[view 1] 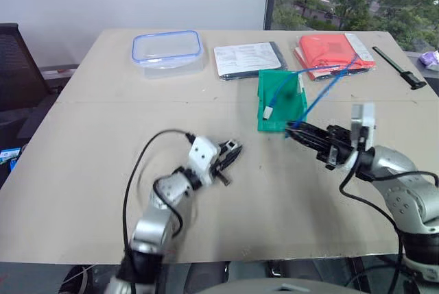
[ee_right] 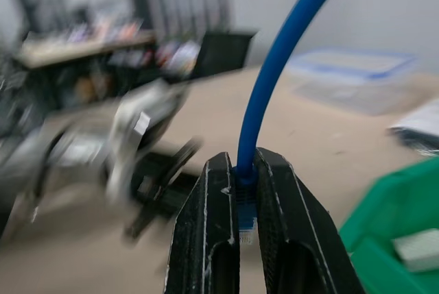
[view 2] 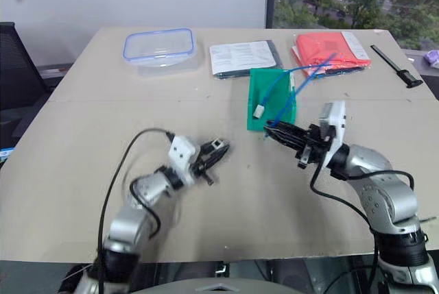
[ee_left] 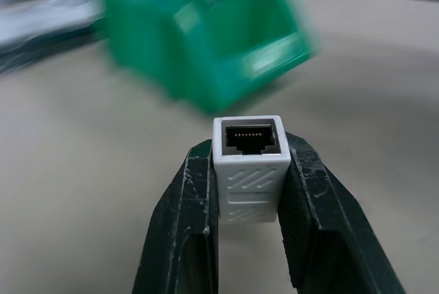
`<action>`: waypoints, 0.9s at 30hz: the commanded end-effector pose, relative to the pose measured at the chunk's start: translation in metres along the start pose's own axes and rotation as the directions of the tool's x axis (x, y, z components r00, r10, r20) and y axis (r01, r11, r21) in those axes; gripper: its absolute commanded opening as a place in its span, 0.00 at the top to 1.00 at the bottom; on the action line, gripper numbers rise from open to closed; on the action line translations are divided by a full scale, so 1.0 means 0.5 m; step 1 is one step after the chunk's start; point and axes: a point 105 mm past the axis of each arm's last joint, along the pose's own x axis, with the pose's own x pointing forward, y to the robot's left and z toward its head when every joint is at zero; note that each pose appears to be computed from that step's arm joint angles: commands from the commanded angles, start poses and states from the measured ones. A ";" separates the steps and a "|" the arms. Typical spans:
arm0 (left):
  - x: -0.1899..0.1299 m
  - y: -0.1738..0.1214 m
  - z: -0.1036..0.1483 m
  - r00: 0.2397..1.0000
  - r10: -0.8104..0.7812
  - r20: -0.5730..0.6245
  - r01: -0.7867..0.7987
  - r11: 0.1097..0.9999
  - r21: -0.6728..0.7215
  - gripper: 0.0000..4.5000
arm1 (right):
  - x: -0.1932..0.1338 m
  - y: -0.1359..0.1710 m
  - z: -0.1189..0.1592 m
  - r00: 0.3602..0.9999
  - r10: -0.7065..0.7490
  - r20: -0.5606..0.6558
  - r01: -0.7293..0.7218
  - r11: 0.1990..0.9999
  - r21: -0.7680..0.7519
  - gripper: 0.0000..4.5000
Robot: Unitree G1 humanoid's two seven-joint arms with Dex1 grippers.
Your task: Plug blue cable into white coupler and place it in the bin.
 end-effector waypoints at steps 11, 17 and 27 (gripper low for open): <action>0.049 -0.015 0.042 0.888 -0.459 0.013 0.459 0.887 -0.049 0.87 | 0.085 0.012 0.006 0.993 0.106 -0.043 -0.111 0.988 -0.109 1.00; 0.045 -0.015 0.044 0.859 -0.512 0.004 0.512 0.857 -0.052 0.87 | 0.081 0.005 -0.016 0.993 0.083 -0.080 -0.093 0.986 -0.137 1.00; 0.038 -0.013 0.041 0.845 -0.534 -0.017 0.533 0.845 -0.040 0.87 | 0.073 0.005 -0.032 0.982 0.145 -0.124 -0.160 0.980 -0.115 1.00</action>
